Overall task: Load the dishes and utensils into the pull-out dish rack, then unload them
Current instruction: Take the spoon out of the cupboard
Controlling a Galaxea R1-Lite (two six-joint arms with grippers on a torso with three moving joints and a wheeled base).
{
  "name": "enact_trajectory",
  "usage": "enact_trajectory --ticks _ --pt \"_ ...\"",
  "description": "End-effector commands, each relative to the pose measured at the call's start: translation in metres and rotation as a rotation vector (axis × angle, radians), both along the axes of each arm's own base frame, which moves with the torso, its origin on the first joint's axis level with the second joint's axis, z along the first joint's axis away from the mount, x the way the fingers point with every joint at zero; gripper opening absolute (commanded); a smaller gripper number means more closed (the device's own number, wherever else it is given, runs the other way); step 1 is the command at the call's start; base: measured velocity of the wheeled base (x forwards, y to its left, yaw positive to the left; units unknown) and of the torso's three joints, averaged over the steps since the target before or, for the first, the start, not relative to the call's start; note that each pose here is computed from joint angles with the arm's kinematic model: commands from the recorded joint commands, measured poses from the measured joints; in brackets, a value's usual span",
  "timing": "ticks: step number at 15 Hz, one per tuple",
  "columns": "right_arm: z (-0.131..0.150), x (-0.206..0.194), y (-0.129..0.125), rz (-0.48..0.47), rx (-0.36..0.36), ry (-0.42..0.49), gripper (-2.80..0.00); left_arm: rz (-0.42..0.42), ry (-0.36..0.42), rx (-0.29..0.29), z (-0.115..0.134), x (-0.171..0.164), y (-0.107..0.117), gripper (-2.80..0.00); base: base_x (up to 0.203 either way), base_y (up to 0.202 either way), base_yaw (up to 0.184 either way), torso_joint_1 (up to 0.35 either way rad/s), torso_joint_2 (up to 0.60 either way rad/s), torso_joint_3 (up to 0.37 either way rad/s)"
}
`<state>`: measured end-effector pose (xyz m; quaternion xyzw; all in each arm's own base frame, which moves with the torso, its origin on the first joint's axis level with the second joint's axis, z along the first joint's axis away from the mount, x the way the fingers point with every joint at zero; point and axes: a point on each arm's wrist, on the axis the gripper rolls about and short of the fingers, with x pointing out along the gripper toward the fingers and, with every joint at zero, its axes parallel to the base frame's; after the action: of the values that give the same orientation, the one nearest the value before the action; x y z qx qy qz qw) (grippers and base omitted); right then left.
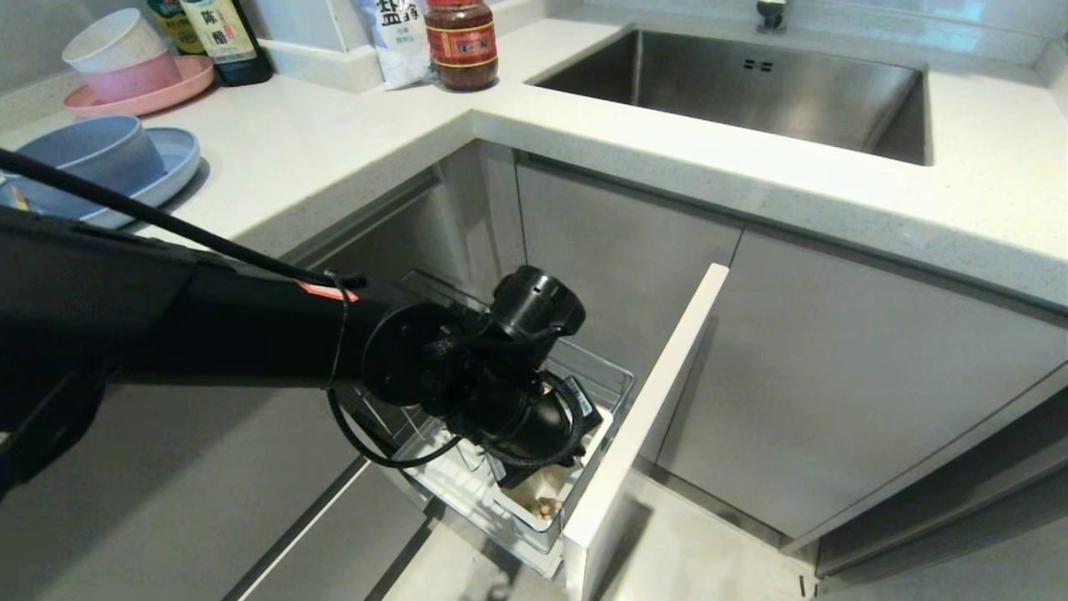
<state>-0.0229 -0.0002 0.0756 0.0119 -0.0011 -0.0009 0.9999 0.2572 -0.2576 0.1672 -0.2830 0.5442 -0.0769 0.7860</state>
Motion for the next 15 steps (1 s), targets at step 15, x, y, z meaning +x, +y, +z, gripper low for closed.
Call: enact_trajectory --ticks 15 --pt "0.0 0.0 0.0 0.0 -0.001 -0.003 -2.8 0.008 -0.055 -0.064 0.039 -0.015 0.016 -2.8 0.0 0.0 0.0 0.0 0.0 0.0"
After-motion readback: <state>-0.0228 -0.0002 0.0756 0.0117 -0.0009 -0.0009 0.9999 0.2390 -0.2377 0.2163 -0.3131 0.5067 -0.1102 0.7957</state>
